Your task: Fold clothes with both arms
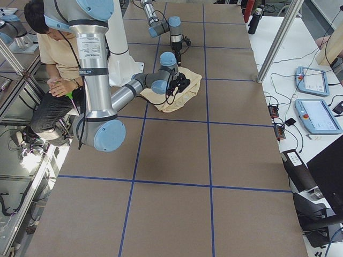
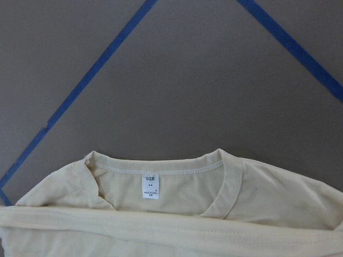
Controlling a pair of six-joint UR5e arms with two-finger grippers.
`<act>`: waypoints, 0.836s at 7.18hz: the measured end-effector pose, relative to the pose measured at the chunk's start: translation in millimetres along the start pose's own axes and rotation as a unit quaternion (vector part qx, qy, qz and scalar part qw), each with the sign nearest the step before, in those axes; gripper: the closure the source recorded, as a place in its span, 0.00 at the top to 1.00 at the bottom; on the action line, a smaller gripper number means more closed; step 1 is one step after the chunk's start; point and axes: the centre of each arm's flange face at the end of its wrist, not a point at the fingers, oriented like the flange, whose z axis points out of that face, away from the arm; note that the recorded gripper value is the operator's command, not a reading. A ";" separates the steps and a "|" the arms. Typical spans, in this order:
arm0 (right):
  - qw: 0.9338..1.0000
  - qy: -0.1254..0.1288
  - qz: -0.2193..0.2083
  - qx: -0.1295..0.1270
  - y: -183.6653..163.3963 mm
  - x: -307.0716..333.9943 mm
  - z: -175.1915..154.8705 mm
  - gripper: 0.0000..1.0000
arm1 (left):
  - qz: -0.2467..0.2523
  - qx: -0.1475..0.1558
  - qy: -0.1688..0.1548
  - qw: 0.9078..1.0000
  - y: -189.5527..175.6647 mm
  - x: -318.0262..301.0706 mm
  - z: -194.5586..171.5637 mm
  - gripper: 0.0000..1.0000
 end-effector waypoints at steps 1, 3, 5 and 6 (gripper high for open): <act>1.000 0.000 0.000 0.000 -0.1 0.2 0.3 1.00 | -0.002 0.000 -0.001 1.000 -0.1 -0.1 0.6 0.00; 1.000 0.002 0.001 0.001 -1.5 1.1 2.8 1.00 | -0.004 0.000 -0.001 1.000 -0.1 0.1 0.4 0.00; 1.000 0.002 0.001 0.001 -1.6 0.2 3.7 1.00 | -0.004 0.003 0.001 1.000 -5.0 0.4 -4.5 0.00; 1.000 0.002 0.001 0.001 -1.4 -0.5 3.8 1.00 | -0.004 0.010 0.002 1.000 -15.9 -0.5 -9.6 0.00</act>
